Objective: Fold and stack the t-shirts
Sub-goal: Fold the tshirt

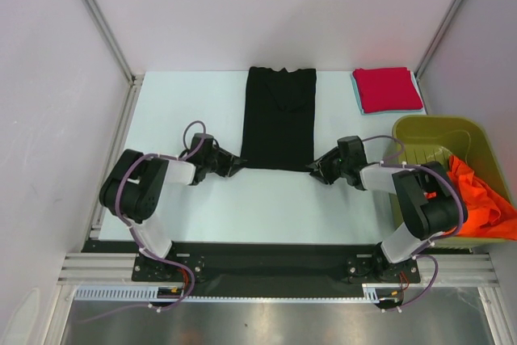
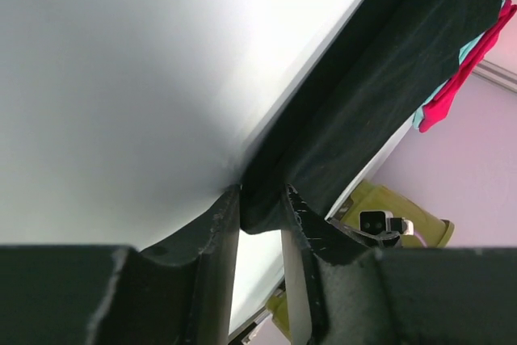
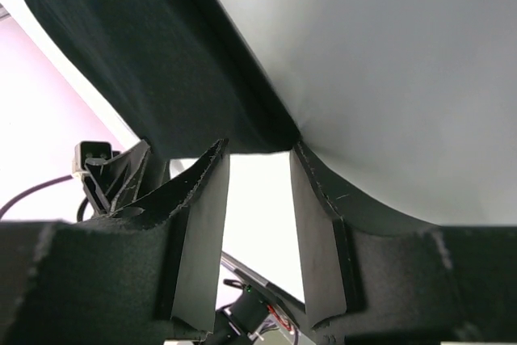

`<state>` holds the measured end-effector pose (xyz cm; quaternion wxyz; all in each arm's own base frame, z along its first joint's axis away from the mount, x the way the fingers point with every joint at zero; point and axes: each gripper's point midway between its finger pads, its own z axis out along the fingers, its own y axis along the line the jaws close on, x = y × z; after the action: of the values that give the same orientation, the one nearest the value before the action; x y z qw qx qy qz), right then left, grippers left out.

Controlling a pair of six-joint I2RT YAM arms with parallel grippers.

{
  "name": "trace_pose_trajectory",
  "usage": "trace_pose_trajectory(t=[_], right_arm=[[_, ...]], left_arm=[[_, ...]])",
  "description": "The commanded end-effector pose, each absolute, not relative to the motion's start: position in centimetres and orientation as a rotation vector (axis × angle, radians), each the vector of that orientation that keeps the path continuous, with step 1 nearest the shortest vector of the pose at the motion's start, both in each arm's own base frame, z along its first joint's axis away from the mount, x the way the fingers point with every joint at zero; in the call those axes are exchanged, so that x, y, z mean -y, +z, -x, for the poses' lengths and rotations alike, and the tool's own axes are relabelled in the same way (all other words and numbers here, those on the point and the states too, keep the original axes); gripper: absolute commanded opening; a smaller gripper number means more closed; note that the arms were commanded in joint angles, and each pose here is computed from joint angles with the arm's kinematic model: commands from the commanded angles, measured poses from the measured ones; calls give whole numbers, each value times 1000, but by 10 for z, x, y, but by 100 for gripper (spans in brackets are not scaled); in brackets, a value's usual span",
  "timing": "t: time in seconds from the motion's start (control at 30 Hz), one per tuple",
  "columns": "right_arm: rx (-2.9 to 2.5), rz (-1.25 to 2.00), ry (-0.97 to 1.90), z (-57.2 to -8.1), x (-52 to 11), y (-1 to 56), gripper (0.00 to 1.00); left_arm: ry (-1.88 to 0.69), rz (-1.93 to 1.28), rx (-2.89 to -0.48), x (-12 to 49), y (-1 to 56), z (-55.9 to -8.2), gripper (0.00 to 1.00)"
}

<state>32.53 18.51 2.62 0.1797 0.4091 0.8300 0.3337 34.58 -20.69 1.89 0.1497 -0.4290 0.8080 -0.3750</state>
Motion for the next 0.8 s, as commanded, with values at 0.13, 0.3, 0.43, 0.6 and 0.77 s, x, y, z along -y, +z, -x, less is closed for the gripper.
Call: trace_pose_trajectory(t=[0.13, 0.3, 0.43, 0.6, 0.77], right_arm=[[-2328, -1225, 804, -334, -164, 6, 31], [-2342, -1189, 823, -333, -166, 6, 3], [-2390, -1113, 845, -328, -173, 7, 0], [-2491, -909, 887, -310, -180, 7, 0], [-2546, -724, 901, -288, -189, 20, 0]], left_arm=[[-1024, 1252, -2362, 205, 5, -348, 23], [-1020, 1229, -2387, 206, 3, -348, 1], [-1019, 1218, -2410, 204, 2, -343, 0], [-1017, 1215, -2478, 204, -2, -319, 0], [-996, 1182, -2507, 198, -3, -284, 0]])
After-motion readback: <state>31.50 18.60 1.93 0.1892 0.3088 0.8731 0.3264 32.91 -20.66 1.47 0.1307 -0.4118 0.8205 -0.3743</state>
